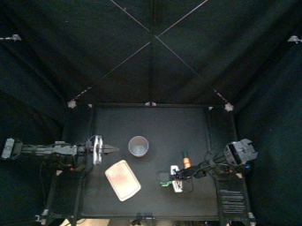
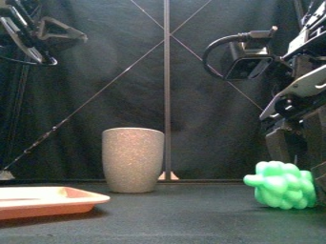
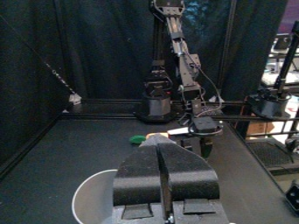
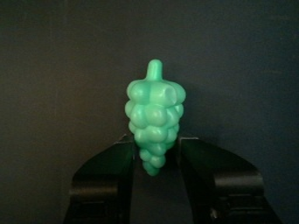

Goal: Pick the green grapes then place it in the grey bowl
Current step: Place green grapes in the grey bowl

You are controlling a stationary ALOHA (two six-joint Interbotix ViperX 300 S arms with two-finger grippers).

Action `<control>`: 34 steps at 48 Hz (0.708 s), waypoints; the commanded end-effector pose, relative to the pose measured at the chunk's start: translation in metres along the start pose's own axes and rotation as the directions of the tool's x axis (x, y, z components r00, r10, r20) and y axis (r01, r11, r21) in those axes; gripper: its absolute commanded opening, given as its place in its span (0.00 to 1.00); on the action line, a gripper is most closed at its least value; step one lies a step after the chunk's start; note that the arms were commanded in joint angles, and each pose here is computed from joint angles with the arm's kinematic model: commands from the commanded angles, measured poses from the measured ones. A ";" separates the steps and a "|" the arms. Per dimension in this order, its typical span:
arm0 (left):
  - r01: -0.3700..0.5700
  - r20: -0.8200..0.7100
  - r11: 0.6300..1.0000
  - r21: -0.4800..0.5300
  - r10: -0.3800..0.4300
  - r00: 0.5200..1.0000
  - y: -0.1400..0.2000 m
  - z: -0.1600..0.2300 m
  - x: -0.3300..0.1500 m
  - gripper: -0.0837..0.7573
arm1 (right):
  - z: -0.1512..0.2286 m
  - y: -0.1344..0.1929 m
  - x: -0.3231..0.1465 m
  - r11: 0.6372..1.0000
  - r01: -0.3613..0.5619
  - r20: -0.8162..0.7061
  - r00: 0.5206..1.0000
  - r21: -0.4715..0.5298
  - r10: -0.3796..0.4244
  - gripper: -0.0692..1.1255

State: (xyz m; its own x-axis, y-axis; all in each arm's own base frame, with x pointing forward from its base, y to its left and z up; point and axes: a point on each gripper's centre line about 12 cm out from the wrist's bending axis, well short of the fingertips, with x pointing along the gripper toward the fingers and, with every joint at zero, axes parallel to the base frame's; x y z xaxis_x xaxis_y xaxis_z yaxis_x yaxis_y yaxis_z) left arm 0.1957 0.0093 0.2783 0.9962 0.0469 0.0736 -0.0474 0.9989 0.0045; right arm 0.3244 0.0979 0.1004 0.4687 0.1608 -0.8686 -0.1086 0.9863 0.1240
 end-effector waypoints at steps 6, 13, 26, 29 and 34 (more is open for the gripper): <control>0.001 0.017 1.000 -0.002 -0.001 1.000 0.000 0.005 0.002 0.20 | 0.036 0.003 -0.022 0.999 -0.005 0.121 0.993 -0.036 0.009 0.55; 0.002 0.015 1.000 0.001 -0.002 1.000 0.000 0.005 0.002 0.20 | 0.067 -0.005 -0.045 0.995 0.032 0.226 0.974 -0.090 -0.011 0.55; 0.002 0.020 1.000 0.001 -0.002 1.000 0.000 0.006 0.002 0.20 | 0.132 -0.068 -0.093 0.956 0.246 0.474 0.869 -0.157 -0.146 0.55; 0.006 0.012 1.000 0.003 -0.006 1.000 -0.001 0.004 0.002 0.20 | 0.150 -0.087 -0.107 0.945 0.294 0.552 0.816 -0.143 -0.170 0.55; 0.004 0.006 1.000 0.004 -0.004 1.000 -0.001 0.001 0.001 0.20 | 0.166 -0.113 -0.117 0.938 0.332 0.627 0.753 -0.102 -0.199 0.55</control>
State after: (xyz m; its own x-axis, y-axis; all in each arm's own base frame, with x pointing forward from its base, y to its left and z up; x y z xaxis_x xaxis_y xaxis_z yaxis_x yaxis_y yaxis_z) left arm 0.1954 0.0086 0.2749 0.9970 0.0434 0.0644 -0.0438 0.9990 0.0060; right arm 0.4188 -0.0070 0.2378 0.8741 -0.0264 -0.4851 -0.0860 0.9744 -0.2078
